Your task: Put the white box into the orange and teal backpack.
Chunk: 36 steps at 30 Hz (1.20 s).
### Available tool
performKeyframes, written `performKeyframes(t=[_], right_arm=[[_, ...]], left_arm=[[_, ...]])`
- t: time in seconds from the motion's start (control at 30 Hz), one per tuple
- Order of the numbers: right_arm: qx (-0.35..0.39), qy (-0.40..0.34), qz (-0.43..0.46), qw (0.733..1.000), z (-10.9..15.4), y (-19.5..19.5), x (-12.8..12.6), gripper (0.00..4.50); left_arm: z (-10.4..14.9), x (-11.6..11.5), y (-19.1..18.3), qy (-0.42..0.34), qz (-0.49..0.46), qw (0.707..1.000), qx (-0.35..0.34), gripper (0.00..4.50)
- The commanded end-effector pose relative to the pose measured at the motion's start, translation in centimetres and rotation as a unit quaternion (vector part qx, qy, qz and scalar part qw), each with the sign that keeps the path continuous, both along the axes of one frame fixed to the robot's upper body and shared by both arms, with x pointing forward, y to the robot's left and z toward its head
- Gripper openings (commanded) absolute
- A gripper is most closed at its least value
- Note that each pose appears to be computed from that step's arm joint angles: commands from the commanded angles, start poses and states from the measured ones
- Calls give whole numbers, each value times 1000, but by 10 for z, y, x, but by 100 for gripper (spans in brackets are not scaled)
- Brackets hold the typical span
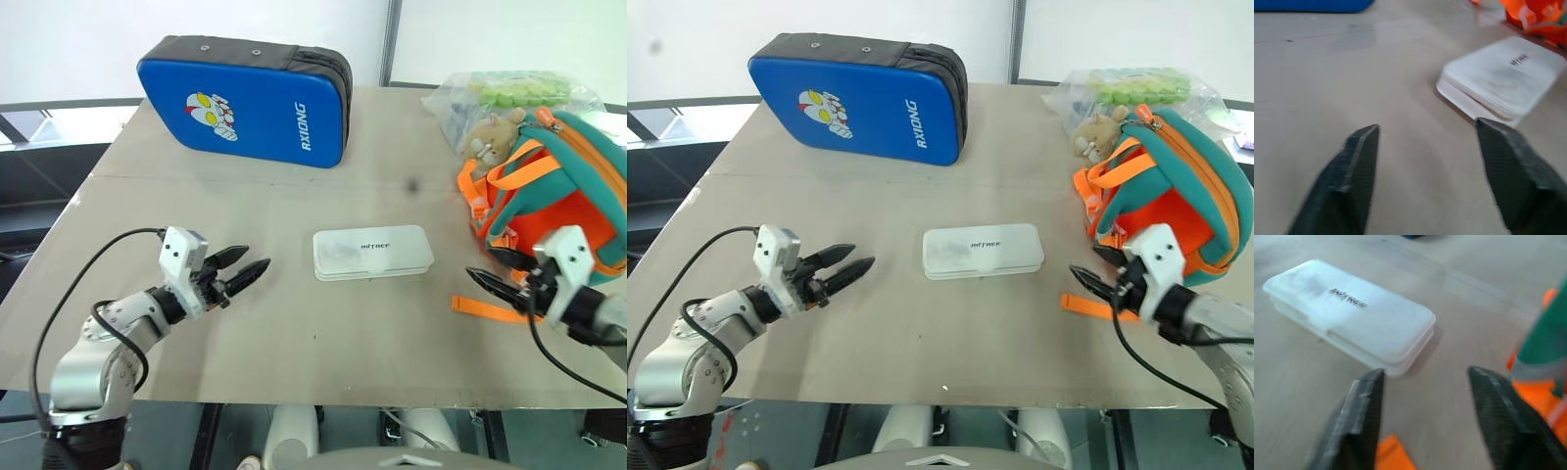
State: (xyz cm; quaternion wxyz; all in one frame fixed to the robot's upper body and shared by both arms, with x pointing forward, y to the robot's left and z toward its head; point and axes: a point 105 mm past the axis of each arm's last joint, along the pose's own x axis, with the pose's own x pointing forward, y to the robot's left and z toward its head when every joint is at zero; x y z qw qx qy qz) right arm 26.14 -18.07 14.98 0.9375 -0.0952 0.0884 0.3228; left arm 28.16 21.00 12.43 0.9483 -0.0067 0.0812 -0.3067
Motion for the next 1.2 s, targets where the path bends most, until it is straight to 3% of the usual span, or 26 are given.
performKeyframes(t=[0.03,0.1,0.27,0.4,0.57,0.67,0.8,0.97,1.07,1.2], right_arm=[[-25,-12,-19,999,-1,11,19,76],[-60,-20,-38,997,-7,14,36,0],[-146,-36,-102,983,-20,9,77,0],[-179,-20,-83,980,-31,21,89,0],[-151,44,73,985,-51,65,54,0],[-127,69,119,982,-53,78,31,0],[-123,76,105,984,-58,72,20,0],[-153,58,31,986,-63,42,28,0],[-149,56,-5,987,-57,21,31,0],[-109,52,-14,993,-40,6,30,0]], left_arm=[[3,2,-22,0,25,1000,-8,116],[-7,7,-30,23,67,997,-15,6],[-27,10,-58,71,88,994,12,2],[-37,16,-63,89,99,990,48,2],[-37,24,-76,92,63,992,53,2],[-37,24,-79,95,38,993,65,2],[-41,20,-79,101,19,992,77,2],[-43,16,-60,111,17,991,78,2],[-45,15,-27,135,34,987,83,80],[-36,21,10,143,53,984,91,267]])
